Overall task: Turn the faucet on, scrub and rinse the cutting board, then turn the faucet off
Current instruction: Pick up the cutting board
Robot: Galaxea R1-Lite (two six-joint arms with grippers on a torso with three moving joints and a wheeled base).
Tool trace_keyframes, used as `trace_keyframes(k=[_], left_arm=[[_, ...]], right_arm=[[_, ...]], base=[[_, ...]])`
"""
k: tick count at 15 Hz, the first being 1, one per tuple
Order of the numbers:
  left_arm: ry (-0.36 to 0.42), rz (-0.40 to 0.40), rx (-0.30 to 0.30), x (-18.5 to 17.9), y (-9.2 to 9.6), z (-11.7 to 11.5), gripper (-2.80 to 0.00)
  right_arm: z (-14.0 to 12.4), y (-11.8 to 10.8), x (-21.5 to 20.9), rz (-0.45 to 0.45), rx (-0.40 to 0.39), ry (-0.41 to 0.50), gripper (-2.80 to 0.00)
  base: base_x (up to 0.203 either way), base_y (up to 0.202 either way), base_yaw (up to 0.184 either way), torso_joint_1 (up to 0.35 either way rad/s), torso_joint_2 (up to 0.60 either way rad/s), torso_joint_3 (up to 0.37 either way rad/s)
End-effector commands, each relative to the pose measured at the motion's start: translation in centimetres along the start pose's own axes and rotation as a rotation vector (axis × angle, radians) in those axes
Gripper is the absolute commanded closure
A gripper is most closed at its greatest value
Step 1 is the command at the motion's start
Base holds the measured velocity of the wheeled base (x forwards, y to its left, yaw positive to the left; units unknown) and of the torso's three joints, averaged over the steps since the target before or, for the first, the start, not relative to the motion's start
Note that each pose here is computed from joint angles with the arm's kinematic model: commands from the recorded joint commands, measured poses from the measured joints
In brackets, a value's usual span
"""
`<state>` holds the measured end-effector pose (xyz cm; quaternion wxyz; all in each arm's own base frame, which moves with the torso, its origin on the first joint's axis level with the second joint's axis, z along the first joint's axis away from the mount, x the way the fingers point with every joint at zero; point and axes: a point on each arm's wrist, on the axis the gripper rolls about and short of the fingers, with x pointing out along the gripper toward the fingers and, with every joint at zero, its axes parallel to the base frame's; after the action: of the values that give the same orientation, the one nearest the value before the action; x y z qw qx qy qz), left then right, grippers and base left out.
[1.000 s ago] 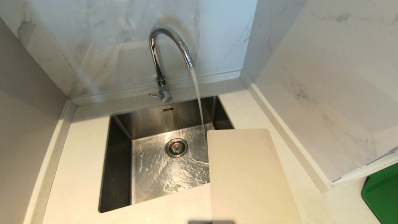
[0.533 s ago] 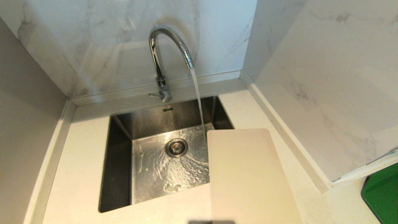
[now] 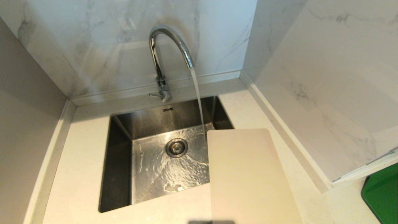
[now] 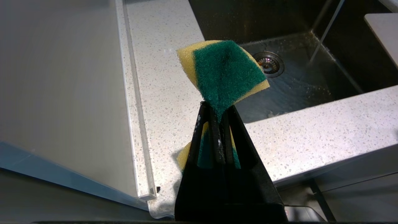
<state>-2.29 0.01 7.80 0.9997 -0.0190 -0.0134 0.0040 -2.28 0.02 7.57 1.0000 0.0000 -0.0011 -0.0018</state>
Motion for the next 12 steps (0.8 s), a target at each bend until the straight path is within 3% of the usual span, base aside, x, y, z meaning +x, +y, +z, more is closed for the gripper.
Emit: trace_keyframes(k=[1,12], left_arm=[[-0.002,0.001,0.000,-0.01,0.00,0.00,0.00],[-0.001,-0.001,0.018,0.00,0.00,0.01,0.00]], right_arm=[[0.01,0.00,0.00,0.001,0.000,-0.001,0.00],[0.01,0.00,0.00,0.001,0.000,-0.001,0.00]], base=[[0.000,0.000,0.000,0.000,0.00,0.000],[0.000,0.000,0.000,0.000,0.00,0.000]])
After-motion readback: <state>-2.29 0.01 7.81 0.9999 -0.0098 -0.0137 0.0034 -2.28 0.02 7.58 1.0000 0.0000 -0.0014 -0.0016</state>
